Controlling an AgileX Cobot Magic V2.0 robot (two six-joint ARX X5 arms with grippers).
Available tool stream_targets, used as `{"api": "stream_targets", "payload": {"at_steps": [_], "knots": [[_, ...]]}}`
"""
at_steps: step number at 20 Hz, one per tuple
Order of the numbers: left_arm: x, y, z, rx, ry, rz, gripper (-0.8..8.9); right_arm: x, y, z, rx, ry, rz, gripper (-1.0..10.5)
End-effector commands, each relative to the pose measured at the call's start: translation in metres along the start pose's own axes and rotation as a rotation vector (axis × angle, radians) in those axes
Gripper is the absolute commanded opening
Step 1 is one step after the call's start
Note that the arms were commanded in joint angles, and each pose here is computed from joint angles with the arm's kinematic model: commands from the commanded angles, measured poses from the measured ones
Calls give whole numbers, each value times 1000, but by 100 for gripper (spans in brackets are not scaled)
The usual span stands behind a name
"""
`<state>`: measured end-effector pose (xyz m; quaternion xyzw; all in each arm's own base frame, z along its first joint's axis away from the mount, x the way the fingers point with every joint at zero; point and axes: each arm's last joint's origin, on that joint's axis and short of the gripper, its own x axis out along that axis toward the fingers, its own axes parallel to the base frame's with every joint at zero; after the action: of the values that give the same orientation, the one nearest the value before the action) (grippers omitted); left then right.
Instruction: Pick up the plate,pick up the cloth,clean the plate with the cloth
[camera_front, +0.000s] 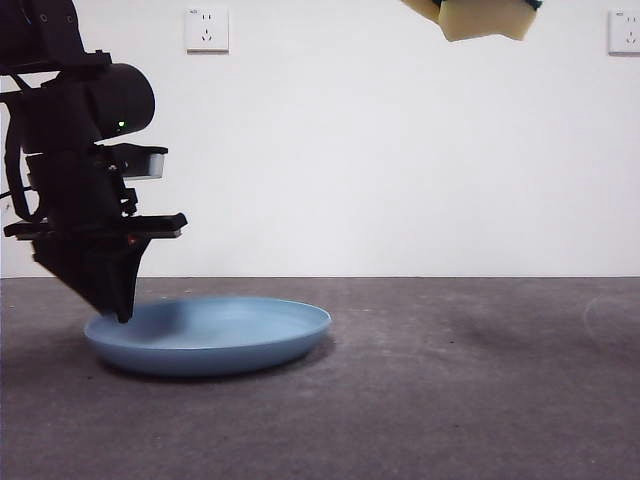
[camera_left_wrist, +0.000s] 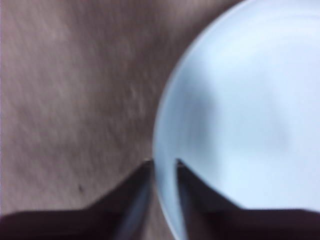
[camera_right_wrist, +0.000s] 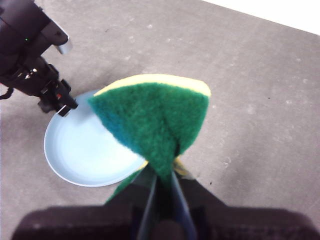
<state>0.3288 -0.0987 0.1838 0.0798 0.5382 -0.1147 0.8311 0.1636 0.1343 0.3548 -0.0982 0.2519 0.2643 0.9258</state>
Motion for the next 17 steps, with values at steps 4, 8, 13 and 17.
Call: {"api": "stream_targets", "payload": {"at_steps": [4, 8, 13, 17], "knots": [[-29, -7, -1, 25, -36, -56, 324, 29, -1, -1, 5, 53, -84, -12], [-93, -18, -4, 37, -211, -148, 323, 80, -7, -13, 46, 195, -124, -12], [-184, -27, -33, 71, -438, -277, 315, 157, -27, -53, 196, 454, -36, 3], [-229, -26, -66, 91, -520, -324, 315, 189, -37, -80, 243, 582, -52, 12]]}}
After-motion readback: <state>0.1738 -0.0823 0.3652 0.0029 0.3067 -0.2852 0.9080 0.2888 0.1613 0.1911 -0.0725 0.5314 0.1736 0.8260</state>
